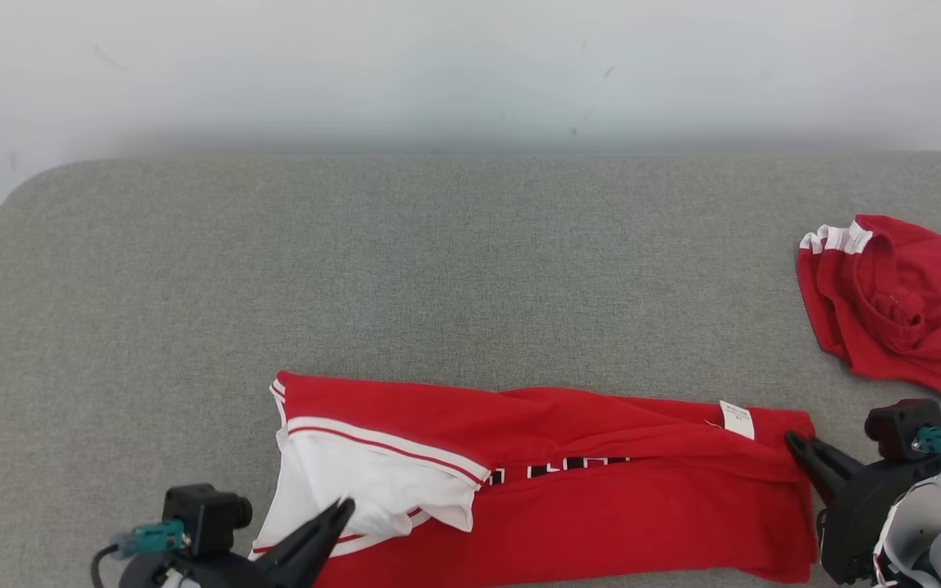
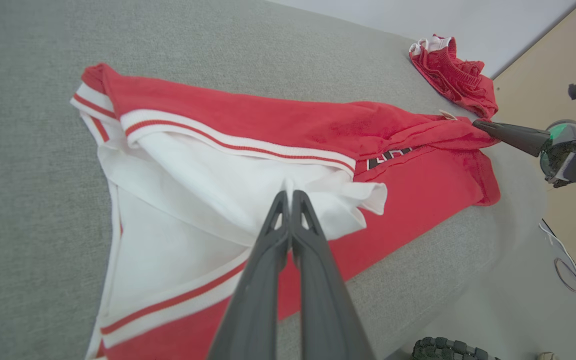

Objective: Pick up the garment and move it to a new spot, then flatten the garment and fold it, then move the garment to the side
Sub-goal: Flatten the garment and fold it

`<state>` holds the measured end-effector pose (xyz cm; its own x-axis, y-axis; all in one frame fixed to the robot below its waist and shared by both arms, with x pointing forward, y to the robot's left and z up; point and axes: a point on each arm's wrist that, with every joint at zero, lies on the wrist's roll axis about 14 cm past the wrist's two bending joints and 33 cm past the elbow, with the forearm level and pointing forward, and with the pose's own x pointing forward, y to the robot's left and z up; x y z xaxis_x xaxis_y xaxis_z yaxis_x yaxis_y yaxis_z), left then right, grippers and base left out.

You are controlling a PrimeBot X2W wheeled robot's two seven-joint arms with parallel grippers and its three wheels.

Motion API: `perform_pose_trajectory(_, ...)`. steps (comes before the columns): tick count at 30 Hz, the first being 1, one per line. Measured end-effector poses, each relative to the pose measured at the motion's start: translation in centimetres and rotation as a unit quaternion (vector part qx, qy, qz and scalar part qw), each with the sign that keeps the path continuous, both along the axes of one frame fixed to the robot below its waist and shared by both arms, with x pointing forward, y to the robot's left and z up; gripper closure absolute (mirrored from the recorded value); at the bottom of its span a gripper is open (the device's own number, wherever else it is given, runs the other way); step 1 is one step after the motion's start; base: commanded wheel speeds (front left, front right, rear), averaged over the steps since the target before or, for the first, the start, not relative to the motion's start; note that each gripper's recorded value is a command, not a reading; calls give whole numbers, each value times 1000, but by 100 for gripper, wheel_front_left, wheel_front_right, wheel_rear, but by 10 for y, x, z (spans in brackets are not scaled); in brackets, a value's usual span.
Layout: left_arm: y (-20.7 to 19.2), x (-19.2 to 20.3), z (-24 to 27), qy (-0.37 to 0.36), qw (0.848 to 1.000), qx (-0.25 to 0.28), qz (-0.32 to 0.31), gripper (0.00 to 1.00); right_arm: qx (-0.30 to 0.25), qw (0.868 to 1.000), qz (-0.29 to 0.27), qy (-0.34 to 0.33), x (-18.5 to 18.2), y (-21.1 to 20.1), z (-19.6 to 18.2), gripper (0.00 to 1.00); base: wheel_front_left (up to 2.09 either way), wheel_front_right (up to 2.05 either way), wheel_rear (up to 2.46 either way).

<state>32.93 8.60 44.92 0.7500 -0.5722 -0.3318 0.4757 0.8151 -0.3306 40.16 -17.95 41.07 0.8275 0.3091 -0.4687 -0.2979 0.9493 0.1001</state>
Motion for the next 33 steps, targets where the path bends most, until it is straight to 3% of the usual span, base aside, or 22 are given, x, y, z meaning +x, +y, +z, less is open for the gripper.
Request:
perform_pose_trajectory(1,-1,-2,-3,7,1000,1,0,100,0,1000,0,2,-2,1,-1,100,0,0,0)
perform_pose_trajectory(3,0,-4,-6,11,1000,2,3,100,1,1000,0,2,-2,1,-1,69,0,0,0)
perform_pose_trajectory(5,2,-8,-13,28,1000,5,7,100,0,1000,-3,0,-2,0,0,3,0,0,0)
perform_pose_trajectory(6,4,-7,-15,30,999,11,12,94,2,1000,-7,-2,-3,-2,2,0,0,0,0)
perform_pose_trajectory(8,5,-7,-16,30,999,12,20,0,12,1000,-16,-8,-2,-5,7,0,0,0,0)
perform_pose_trajectory(18,14,-3,-1,-2,998,-8,66,0,54,996,-58,-42,-12,-18,23,0,0,0,0)
perform_pose_trajectory(29,27,4,30,-99,989,-22,111,0,57,993,-99,-43,-30,-34,18,0,0,0,0)
perform_pose_trajectory(33,47,7,28,-111,982,-14,155,0,60,991,-108,-41,-32,-34,17,0,0,0,0)
